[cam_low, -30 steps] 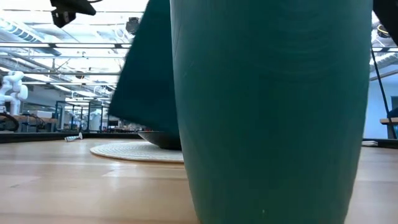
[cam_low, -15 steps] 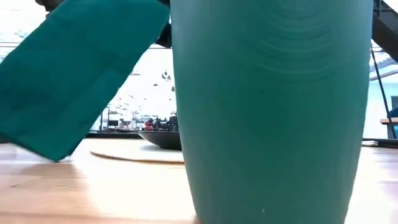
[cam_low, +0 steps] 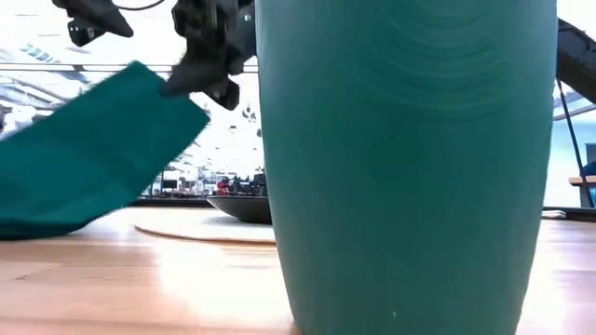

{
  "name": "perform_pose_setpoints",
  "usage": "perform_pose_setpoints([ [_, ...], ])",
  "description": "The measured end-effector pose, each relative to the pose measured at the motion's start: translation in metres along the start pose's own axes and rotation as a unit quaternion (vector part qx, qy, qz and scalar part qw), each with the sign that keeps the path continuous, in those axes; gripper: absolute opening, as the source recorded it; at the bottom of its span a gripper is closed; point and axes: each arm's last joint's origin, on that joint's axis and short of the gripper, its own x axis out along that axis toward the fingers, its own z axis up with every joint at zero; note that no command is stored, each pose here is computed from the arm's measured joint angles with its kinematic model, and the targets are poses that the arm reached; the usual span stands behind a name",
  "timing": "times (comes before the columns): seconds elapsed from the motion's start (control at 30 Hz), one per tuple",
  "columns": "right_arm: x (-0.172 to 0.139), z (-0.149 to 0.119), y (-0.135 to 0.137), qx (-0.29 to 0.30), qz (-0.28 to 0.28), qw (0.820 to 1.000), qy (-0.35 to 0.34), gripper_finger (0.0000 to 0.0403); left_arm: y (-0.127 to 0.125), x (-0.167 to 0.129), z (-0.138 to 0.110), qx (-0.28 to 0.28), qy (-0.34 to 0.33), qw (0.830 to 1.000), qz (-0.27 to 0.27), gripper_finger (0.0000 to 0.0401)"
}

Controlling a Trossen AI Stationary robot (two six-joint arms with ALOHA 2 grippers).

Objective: Set table place
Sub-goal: Put the dark napkin to the left side of the brown plate

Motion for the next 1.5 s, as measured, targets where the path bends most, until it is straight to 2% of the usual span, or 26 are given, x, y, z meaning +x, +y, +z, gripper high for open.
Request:
perform_pose_setpoints([
  [0.07,0.001,-0.001,-0.010,-0.025,-0.058,0.998,0.000,0.0000,0.000,0.000,-0.001,0.000,0.004,1.000,0.001,0.0000],
  [0.13,0.001,-0.002,-0.016,-0.045,-0.092,0.995,0.008,0.0000,0.000,0.000,-0.001,-0.002,0.005,1.000,0.002,0.0000],
  [0.23,0.001,-0.004,-0.023,-0.078,-0.102,0.992,0.011,0.0000,0.000,0.000,-0.001,-0.013,0.005,1.000,0.001,0.0000],
  [0.43,0.002,-0.005,-0.028,-0.093,-0.130,0.987,0.018,0.0010,0.000,0.000,-0.001,-0.023,0.005,1.000,0.001,0.0000],
  [0.7,0.001,-0.005,-0.031,-0.091,-0.186,0.978,0.028,0.0106,0.000,0.000,-0.001,-0.026,0.005,1.000,0.002,0.0000],
  [0.83,-0.001,-0.003,-0.032,-0.069,-0.276,0.958,0.028,0.0153,0.000,0.000,-0.001,-0.026,0.005,1.000,0.002,0.0000],
  [0.93,-0.011,-0.002,-0.027,-0.051,-0.331,0.942,0.037,0.0175,0.000,0.000,-0.001,-0.026,0.005,1.000,0.002,0.0000],
  [1.03,-0.031,0.000,-0.014,-0.013,-0.327,0.944,0.046,0.0183,0.000,0.000,-0.001,-0.026,0.005,1.000,0.002,0.0000],
  [1.13,-0.063,0.000,0.008,0.045,-0.293,0.953,0.062,0.0176,0.000,0.000,-0.001,-0.026,0.005,1.000,0.002,0.0000],
  [1.27,-0.112,0.001,0.046,0.110,-0.260,0.957,0.068,0.0140,0.000,0.001,0.000,-0.022,0.005,1.000,0.003,0.0000],
  [1.5,-0.186,-0.011,0.106,0.162,-0.202,0.961,0.093,0.0012,-0.003,0.011,0.006,0.016,0.007,1.000,0.003,0.0000],
])
